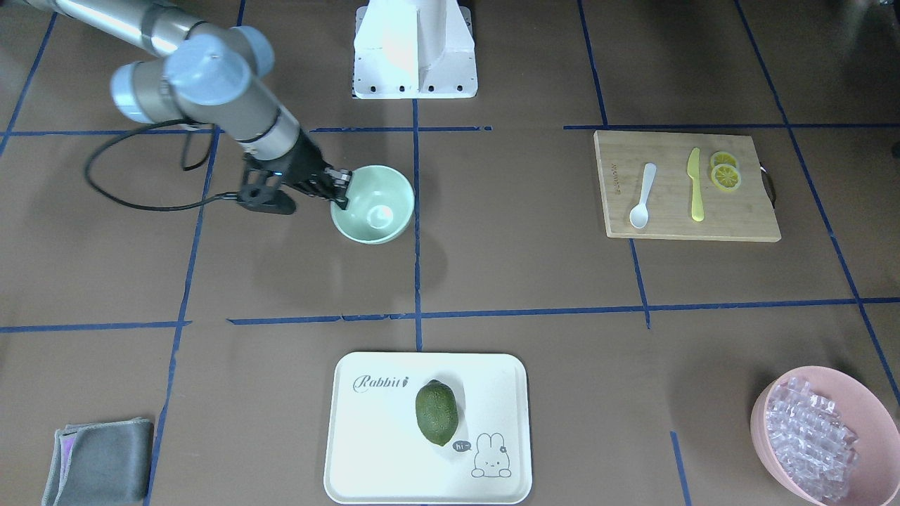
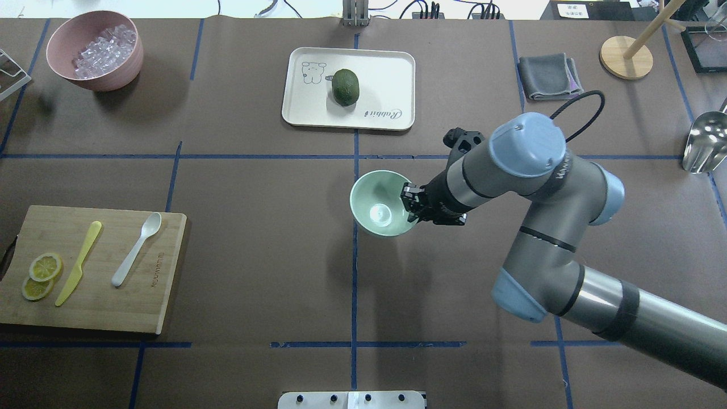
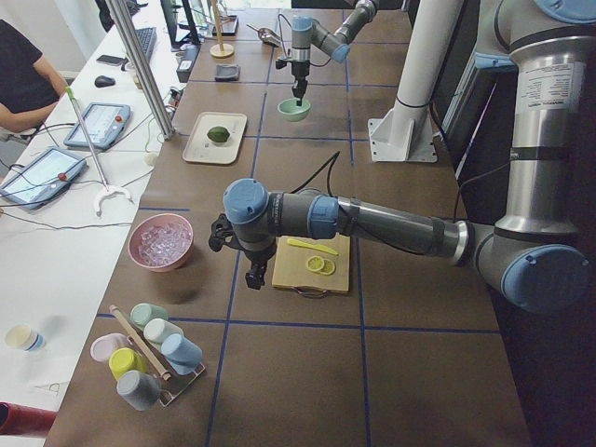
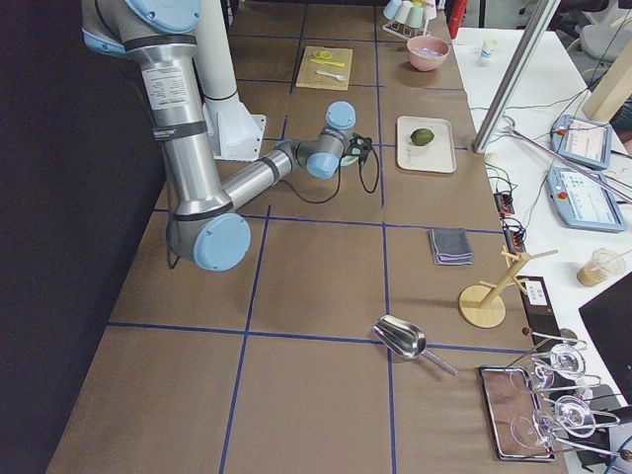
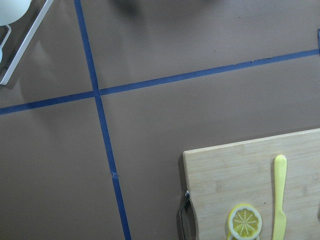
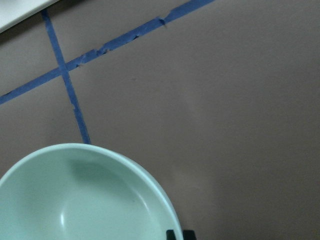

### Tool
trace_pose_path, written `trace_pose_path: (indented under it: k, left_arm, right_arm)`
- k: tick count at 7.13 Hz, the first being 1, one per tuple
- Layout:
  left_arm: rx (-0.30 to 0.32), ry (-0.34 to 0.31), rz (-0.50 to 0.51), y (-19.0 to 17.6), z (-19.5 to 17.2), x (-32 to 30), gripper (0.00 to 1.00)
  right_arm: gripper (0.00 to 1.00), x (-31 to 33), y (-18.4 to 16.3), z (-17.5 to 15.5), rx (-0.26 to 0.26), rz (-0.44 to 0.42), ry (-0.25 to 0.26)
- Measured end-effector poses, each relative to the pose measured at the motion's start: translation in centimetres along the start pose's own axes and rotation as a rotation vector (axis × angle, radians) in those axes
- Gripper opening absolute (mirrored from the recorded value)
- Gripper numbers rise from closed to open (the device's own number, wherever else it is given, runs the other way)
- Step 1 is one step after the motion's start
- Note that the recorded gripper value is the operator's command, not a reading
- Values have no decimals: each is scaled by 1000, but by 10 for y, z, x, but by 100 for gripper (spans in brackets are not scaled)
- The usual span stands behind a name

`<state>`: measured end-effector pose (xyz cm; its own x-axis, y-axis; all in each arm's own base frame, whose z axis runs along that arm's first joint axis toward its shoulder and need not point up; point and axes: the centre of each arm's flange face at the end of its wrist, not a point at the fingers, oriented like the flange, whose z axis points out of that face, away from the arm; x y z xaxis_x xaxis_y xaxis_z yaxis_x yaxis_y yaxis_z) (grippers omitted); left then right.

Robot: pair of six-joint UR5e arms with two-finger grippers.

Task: Place spoon in bowl
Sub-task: 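Slide the pale green bowl with the right gripper toward the table center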

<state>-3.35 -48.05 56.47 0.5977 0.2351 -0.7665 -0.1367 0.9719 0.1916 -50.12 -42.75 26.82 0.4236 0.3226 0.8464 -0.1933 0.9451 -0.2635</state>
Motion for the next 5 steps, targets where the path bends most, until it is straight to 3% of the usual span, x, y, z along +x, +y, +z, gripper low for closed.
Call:
trace_pose_path:
  k: [2, 5]
  left_arm:
    - [19, -1, 17, -2, 2, -1, 100]
    - [27, 0, 29, -4, 1, 4, 100]
  right_arm:
    - [1, -16, 10, 31, 47, 12, 37]
    - [4, -26, 14, 42, 72, 17, 43]
